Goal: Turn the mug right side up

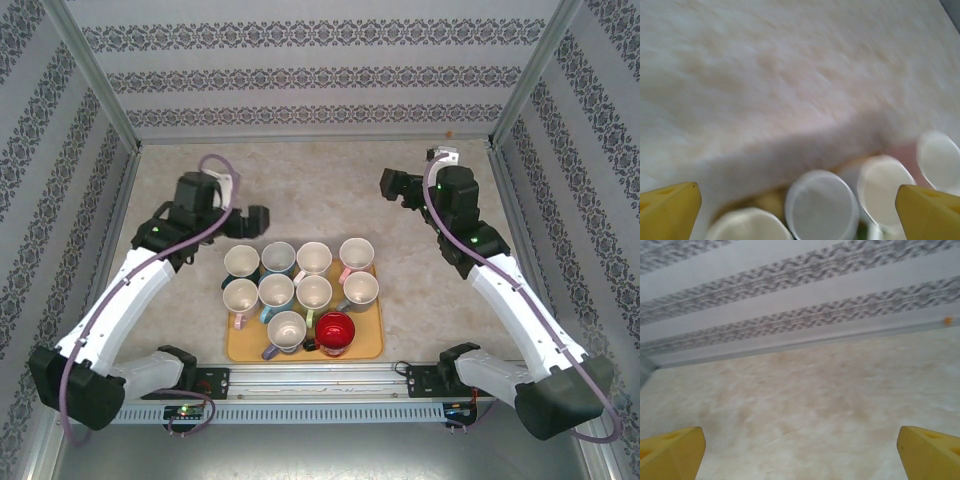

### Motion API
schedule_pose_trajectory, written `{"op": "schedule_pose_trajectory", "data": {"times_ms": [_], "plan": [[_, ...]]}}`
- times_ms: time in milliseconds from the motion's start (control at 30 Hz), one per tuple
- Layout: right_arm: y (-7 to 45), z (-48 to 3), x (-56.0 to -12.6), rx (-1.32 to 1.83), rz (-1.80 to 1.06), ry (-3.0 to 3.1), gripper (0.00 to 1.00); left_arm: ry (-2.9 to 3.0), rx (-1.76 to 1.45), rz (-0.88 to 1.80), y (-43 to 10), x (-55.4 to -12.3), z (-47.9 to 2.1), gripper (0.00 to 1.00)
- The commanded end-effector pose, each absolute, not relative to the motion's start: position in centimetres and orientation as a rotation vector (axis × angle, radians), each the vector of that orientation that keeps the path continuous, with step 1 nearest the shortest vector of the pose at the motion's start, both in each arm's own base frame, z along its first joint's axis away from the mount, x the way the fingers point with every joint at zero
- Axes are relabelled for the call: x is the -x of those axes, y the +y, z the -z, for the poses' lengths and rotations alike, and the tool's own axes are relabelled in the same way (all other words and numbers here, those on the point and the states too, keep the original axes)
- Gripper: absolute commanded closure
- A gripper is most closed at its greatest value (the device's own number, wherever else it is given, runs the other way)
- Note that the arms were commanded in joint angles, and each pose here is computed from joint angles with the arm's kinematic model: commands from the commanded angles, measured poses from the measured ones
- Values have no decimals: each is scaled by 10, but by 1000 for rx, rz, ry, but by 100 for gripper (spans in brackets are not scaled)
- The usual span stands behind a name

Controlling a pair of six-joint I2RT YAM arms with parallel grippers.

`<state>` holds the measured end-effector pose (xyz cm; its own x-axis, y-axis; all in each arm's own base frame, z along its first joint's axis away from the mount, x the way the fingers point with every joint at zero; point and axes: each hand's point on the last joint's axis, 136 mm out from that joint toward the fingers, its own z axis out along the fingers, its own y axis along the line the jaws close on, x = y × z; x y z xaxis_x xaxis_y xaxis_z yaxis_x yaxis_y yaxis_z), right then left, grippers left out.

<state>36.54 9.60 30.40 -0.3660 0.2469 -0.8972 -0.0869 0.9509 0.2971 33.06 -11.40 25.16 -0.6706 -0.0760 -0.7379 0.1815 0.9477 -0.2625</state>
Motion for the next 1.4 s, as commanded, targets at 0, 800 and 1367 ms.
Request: {"op": "schedule_pose_trajectory", "data": {"times_ms": [0,800,1367], "plan": [[60,-299,-376,-167,-152,1848,2,2064,223,194,-47,-366,-277,0],[-16,-123,-391,-115,79,1948,2,1983,192,-71,31,-392,-104,0],[-1,-105,-398,-41,21,1887,2,1894,177,-165,34,-394,-89,0]]}}
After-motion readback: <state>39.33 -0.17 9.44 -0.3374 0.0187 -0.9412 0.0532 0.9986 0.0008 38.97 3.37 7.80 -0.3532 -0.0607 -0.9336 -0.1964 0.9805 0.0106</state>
